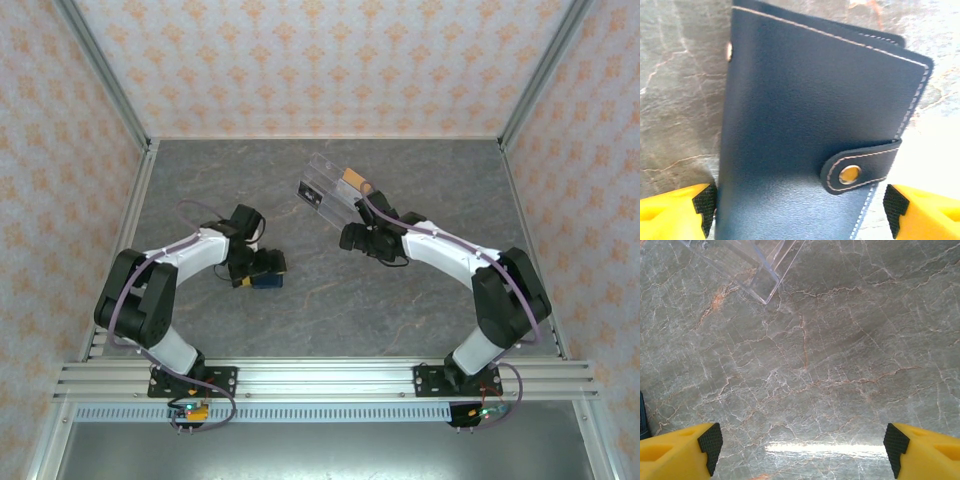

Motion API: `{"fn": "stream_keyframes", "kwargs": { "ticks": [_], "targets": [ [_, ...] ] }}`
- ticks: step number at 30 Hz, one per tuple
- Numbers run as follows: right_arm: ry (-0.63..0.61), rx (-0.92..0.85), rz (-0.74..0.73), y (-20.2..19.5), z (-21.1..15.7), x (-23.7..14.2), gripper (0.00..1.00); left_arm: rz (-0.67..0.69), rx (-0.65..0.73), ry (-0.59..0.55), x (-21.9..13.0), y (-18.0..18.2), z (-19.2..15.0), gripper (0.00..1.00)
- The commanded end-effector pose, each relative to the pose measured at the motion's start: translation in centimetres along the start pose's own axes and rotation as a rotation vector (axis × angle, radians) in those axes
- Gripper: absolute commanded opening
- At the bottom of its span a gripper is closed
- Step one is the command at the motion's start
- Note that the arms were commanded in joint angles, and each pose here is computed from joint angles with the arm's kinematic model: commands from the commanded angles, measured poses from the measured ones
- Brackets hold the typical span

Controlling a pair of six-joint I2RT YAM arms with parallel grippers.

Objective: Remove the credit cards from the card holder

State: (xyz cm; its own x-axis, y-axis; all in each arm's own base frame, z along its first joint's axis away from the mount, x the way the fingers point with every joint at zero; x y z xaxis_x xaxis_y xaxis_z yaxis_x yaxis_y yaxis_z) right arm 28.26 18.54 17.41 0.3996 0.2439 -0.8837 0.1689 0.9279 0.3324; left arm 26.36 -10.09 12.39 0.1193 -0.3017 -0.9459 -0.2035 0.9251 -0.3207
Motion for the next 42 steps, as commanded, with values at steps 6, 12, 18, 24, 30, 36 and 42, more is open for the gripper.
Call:
{"fn": "stream_keyframes", "kwargs": {
  "ticks": [6,12,18,24,30,36,42],
  "targets": [
    [-0.023,-0.012,-0.012,1.0,0.1,-0.2,0.85,0.032,0.021,-0.101,-3.4,-0.1,2.0,0.84],
    [-0.007,-0.024,-0.007,1.7,-0.2,0.3,0.82,0.075,-0.007,-0.071,-2.5,1.2,3.0,0.56],
    [0.009,-0.030,-0.016,1.9,-0.4,0.8,0.81,0.120,-0.012,-0.028,-1.1,2.0,3.0,0.43],
    [0.033,-0.045,-0.007,2.4,-0.4,1.2,0.78,0.060,-0.013,0.000,-0.5,1.9,2.3,0.28],
    [0.044,-0.067,-0.016,2.5,-0.4,1.3,0.75,-0.022,0.008,0.018,0.2,0.1,1.2,0.20],
    [0.092,-0.077,0.052,2.9,-0.9,1.6,0.68,-0.075,0.021,0.009,1.4,-3.3,0.3,0.20],
    [0.241,-0.136,0.206,4.5,-2.3,2.7,0.51,-0.100,0.016,-0.005,2.0,-5.0,0.3,0.20]
  ]
}}
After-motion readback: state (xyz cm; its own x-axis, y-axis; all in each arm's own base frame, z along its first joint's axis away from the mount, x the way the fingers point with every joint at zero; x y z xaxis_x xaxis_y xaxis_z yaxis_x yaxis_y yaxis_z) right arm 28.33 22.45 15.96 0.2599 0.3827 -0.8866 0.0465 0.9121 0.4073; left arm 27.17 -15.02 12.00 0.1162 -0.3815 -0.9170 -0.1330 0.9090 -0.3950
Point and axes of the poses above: each hand's point on the last joint's axis, 136 mm out from that joint toward the fingers, its own x axis out along the fingers, its own y axis along the line the jaws close on, z = x × y, the point moved 10 cm from there along -x, back along the fingers, and after that the axes turned 4 degrees about x, right-handed, at the moved point
